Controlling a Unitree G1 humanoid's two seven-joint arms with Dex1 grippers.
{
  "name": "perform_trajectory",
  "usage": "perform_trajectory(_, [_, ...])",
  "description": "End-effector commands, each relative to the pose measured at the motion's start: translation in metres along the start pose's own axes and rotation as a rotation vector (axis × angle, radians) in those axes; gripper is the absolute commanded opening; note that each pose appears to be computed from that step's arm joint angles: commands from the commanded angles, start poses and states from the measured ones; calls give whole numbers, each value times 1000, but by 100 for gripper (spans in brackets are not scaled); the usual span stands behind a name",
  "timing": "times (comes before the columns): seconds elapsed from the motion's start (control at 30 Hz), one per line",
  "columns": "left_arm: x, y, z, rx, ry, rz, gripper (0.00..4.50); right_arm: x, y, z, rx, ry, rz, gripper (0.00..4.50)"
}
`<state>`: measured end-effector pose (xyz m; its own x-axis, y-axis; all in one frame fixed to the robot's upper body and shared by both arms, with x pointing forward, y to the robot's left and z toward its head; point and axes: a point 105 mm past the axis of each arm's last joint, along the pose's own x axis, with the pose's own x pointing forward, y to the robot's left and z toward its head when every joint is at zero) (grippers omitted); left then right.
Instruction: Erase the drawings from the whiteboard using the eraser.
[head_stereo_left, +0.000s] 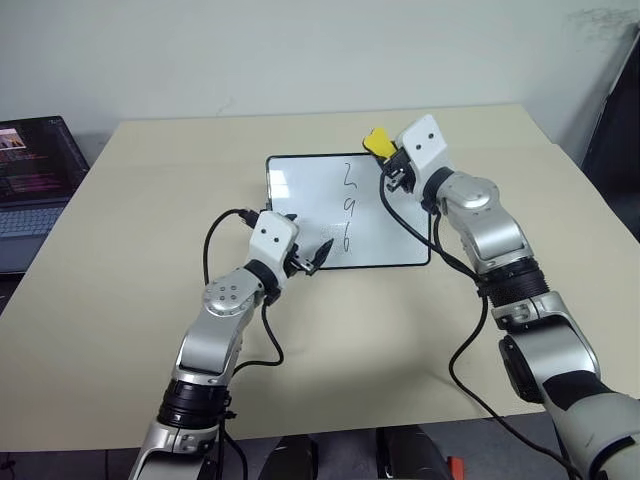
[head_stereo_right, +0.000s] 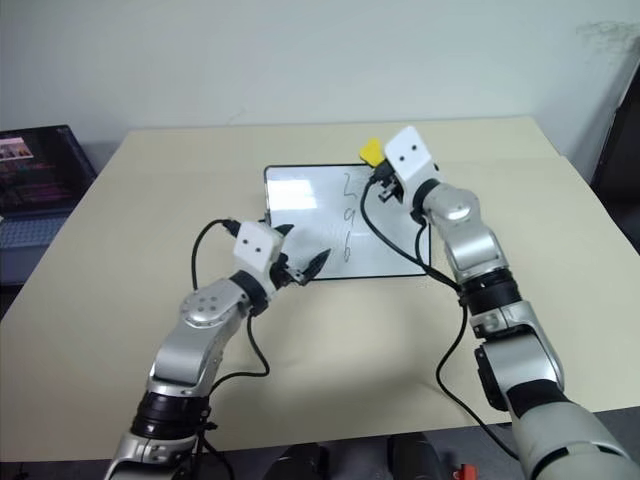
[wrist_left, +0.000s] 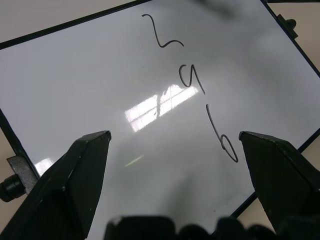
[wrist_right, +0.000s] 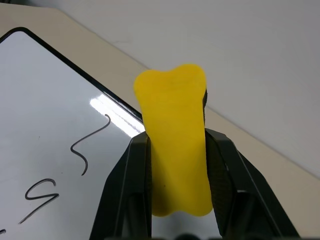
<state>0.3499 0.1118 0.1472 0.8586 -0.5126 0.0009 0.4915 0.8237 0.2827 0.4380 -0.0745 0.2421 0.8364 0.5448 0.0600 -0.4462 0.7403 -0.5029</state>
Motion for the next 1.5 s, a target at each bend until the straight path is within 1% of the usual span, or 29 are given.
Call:
perform_trajectory(0.03, [-5,2,6,70,-42,2,450,4,-2,25,-32,-85,9,114])
perform_trajectory(0.23, [-9,2,11,59,-104,4,450,11,6,23,-27,-90,37,114])
perform_trajectory(0.5, [-8,-4,10,80,-112,-17,450,17,11,22,-27,-96,50,114])
perform_trajectory(0.63, [-7,-2,12,83,-117,-16,450,20,11,22,-41,-91,56,114])
perform_trajectory(0.8, [-5,0,16,89,-129,-16,450,26,11,14,-60,-50,68,114])
perform_trajectory(0.9, [-5,0,21,90,-142,-13,450,29,9,-3,-94,54,74,114])
perform_trajectory(1.1, [-6,1,26,92,-153,-5,450,30,13,-20,-111,146,124,114])
perform_trajectory(1.27, [-7,2,30,93,-162,7,450,30,17,-24,-121,175,157,114])
perform_trajectory(1.5, [-9,2,33,87,-165,29,450,29,31,-29,-146,199,235,114])
